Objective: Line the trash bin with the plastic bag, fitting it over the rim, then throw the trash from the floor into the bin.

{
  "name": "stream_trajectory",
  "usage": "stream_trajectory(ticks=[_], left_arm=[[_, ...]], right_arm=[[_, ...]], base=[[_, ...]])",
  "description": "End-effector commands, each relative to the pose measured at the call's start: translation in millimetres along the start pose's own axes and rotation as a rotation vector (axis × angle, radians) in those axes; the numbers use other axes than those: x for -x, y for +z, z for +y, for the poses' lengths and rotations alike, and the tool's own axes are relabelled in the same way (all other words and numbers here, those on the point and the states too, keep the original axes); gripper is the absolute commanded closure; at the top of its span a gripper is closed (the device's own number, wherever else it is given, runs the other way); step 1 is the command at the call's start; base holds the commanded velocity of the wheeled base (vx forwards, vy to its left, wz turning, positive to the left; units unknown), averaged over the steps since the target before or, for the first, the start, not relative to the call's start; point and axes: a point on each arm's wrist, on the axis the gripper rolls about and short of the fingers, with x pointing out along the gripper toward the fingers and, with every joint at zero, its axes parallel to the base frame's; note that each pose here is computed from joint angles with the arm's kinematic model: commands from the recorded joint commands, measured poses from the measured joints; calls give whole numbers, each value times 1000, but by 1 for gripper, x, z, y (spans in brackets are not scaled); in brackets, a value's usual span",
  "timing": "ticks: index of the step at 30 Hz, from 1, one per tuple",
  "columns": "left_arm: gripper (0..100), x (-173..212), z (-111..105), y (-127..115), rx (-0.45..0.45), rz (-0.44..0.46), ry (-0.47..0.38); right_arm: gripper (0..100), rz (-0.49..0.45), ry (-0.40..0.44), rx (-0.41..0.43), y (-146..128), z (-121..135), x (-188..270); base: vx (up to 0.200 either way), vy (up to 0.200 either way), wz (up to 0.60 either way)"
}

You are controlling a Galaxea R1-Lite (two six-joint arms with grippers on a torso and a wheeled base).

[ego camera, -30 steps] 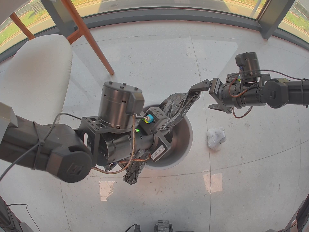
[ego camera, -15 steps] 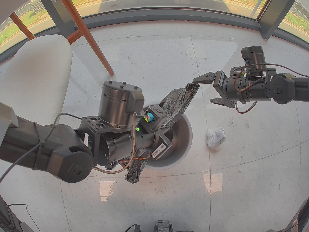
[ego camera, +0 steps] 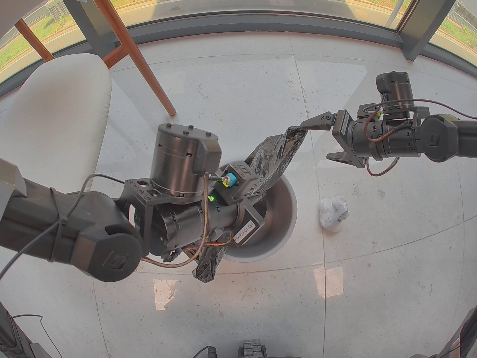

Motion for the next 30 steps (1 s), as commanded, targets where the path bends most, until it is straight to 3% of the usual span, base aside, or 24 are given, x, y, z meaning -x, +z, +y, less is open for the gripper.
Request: stream_trajectory(ticks=[1, 16, 30], left_arm=[[100, 0, 0, 1, 1, -4, 2], [100, 0, 0, 1, 4, -4, 4], [100, 1, 1, 2, 8, 1, 27]], right_arm=[[0, 11, -4, -1, -2, -1, -5], [0, 47, -23, -3, -10, -8, -22], [0, 126, -19, 13, -36, 2, -29]], base=[[0, 0, 0], [0, 0, 0], [0, 0, 0]])
